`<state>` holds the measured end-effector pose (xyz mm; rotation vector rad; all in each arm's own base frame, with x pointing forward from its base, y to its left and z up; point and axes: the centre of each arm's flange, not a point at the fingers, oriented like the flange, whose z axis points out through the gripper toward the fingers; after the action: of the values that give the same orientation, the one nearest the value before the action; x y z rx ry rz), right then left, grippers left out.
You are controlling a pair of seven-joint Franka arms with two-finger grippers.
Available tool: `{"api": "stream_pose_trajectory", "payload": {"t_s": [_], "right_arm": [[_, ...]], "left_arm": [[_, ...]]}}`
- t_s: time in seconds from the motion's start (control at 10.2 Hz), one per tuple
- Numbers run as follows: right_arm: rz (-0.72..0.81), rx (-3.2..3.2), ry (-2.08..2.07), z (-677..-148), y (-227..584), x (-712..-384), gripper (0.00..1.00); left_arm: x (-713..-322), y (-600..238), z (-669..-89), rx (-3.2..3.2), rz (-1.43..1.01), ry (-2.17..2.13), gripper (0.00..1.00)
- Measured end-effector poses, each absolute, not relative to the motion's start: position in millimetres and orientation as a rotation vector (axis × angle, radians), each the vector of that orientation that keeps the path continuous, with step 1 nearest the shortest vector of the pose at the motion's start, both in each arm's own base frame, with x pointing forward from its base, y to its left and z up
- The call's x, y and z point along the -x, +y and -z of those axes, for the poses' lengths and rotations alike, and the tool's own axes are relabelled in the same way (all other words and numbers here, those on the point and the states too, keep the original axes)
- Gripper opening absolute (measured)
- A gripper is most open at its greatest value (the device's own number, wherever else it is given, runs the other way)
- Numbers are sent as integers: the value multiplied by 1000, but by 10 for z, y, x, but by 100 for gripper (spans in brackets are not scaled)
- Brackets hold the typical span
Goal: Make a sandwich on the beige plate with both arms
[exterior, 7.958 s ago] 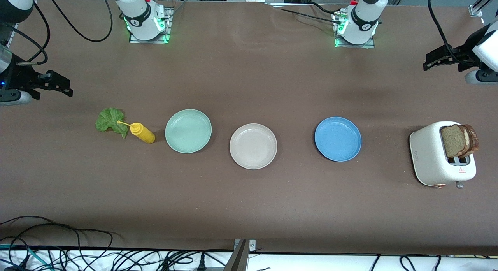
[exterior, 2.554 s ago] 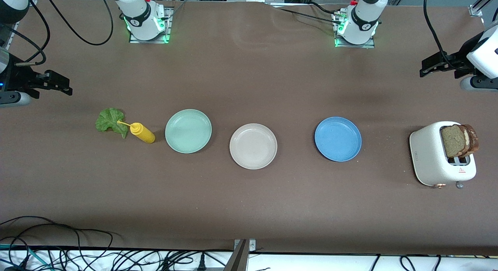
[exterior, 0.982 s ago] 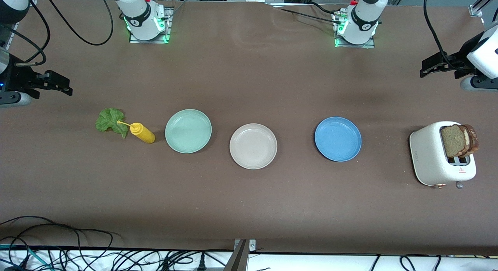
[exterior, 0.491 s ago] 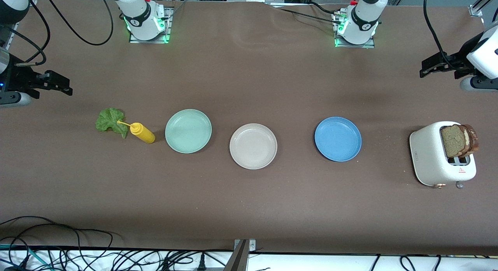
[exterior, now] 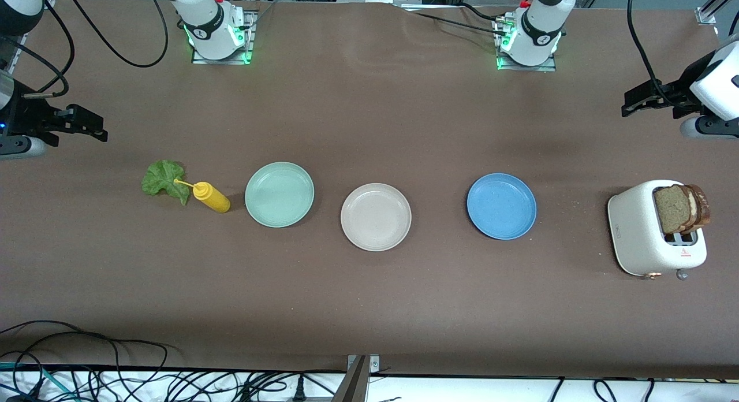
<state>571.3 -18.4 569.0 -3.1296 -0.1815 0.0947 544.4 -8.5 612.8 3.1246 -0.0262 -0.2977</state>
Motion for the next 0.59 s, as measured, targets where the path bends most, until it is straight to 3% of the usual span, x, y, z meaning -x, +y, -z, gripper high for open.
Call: {"api": "stream_pose_trajectory", "payload": {"t_s": [0.59], "right_arm": [[-95,3130,-181,-5690,-184,-5713,100]], "left_arm": [[-5476,-86,-6105,-3126,286,-26,100]]}}
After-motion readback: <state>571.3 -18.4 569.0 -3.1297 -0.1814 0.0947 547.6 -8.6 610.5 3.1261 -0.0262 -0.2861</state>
